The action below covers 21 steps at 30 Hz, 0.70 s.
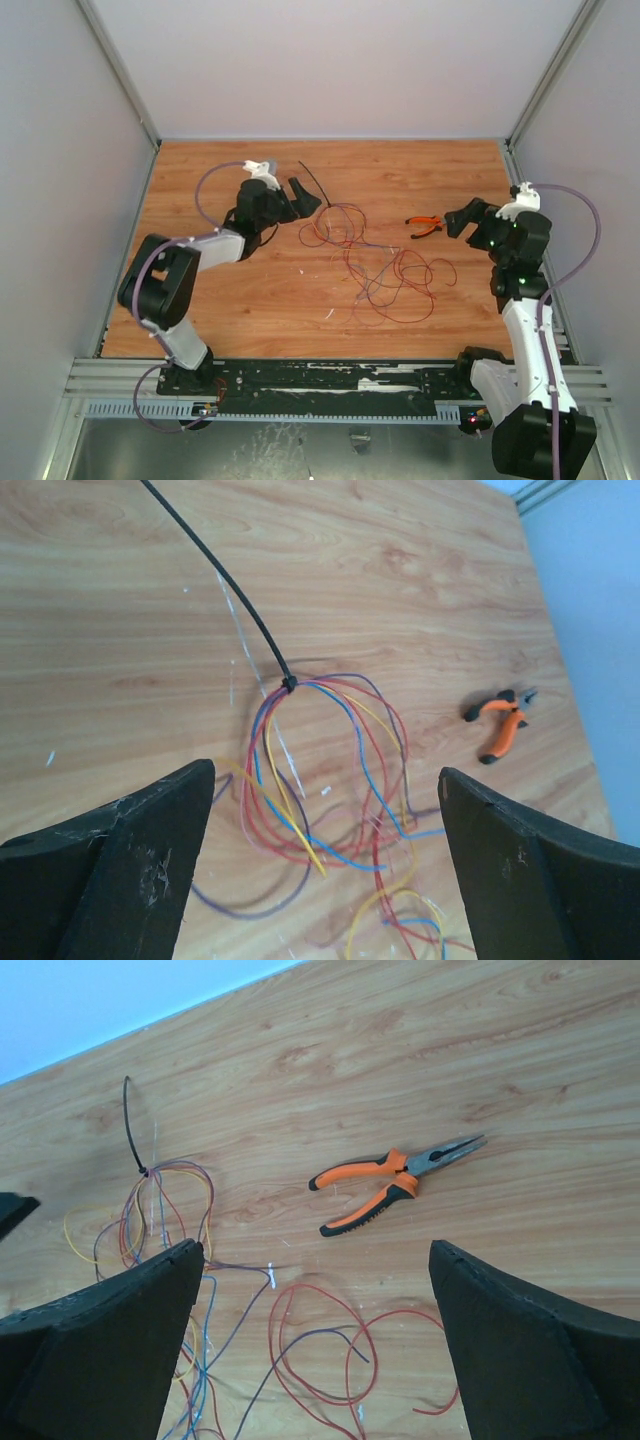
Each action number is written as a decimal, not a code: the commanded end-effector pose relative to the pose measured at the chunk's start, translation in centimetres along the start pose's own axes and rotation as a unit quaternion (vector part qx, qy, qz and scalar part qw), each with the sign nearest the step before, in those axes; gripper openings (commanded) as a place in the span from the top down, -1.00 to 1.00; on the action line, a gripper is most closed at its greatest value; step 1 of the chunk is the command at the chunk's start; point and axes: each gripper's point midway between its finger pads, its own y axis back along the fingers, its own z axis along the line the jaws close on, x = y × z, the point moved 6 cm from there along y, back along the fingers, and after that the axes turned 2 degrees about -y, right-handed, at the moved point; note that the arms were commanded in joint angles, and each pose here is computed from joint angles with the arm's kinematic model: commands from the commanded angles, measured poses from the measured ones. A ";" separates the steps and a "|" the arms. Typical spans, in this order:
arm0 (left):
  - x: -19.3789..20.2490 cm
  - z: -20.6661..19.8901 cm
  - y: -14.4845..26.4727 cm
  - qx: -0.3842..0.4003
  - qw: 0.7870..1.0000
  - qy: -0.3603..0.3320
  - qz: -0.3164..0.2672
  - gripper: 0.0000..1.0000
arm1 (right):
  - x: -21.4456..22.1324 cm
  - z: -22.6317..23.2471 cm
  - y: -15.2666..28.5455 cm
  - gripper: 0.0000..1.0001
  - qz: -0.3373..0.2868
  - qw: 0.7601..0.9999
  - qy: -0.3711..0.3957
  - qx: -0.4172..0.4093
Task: Zip-tie the wires
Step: Place the cable at the center of the board.
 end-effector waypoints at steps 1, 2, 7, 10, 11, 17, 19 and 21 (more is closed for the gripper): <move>-4.3 -2.4 3.9 0.033 0.996 -0.006 -0.087 -0.97 | 0.9 -1.2 0.0 -0.94 -0.028 0.999 0.004 0.017; -4.7 -2.6 4.8 0.031 0.994 -0.007 -0.102 -0.97 | 1.4 -1.5 -0.2 -0.95 -0.029 0.999 0.000 0.019; -7.1 -2.7 10.2 -0.005 0.976 -0.003 -0.216 -0.97 | 3.3 -3.9 -1.1 -0.98 -0.046 0.996 0.009 0.070; -7.4 -1.8 13.6 -0.038 0.957 -0.002 -0.288 -0.97 | 3.5 -5.8 -1.0 -0.98 -0.107 0.987 0.033 0.117; -7.2 -1.3 14.5 -0.050 0.952 -0.005 -0.303 -0.97 | 3.5 -6.0 -0.9 -0.98 -0.130 0.984 0.042 0.117; -5.5 3.0 17.7 -0.177 0.918 -0.010 -0.354 -0.97 | 5.8 -7.8 -1.2 -0.98 -0.172 0.974 0.071 0.129; -5.1 4.1 18.7 -0.206 0.907 -0.021 -0.367 -0.97 | 6.8 -8.5 -1.6 -0.98 -0.160 0.974 0.085 0.136; -4.5 5.1 19.4 -0.240 0.897 -0.029 -0.370 -0.97 | 7.2 -8.7 -1.7 -0.98 -0.168 0.973 0.094 0.131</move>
